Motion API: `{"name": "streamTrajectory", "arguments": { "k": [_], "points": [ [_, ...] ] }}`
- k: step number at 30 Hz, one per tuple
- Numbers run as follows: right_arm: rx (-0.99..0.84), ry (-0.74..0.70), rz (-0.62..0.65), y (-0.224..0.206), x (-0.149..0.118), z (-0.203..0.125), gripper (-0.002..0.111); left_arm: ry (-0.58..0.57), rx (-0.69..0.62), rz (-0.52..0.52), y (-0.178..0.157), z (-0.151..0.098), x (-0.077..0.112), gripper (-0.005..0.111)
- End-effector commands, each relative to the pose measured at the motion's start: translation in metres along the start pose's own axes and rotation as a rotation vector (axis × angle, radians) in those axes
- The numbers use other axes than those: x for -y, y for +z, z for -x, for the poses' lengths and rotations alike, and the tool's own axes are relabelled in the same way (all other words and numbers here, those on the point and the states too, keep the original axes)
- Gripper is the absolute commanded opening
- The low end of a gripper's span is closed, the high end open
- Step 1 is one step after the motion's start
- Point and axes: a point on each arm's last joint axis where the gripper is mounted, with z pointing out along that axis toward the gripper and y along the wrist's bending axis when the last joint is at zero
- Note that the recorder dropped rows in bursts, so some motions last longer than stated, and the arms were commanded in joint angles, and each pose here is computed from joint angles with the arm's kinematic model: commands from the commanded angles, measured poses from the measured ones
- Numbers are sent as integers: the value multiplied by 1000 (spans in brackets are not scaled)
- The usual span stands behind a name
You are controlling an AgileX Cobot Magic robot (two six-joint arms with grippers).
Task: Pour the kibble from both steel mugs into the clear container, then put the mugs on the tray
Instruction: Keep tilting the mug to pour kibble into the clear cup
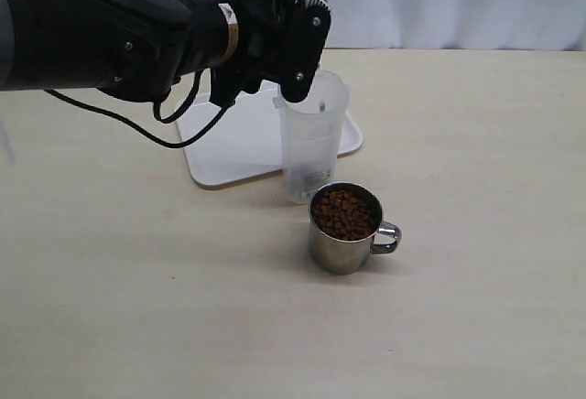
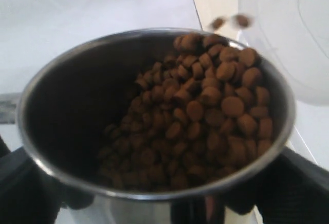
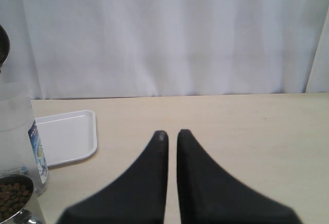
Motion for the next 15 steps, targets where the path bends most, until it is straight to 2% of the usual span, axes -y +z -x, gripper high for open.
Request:
{"name": "streamTrajectory", "arguments": {
  "k": [1, 15],
  "points": [
    [1, -10, 2, 0, 0, -1, 5, -28, -16, 22, -2, -1, -7, 0],
    [1, -10, 2, 0, 0, -1, 5, 33, -15, 25, -4, 4, -7, 0]
  ]
}}
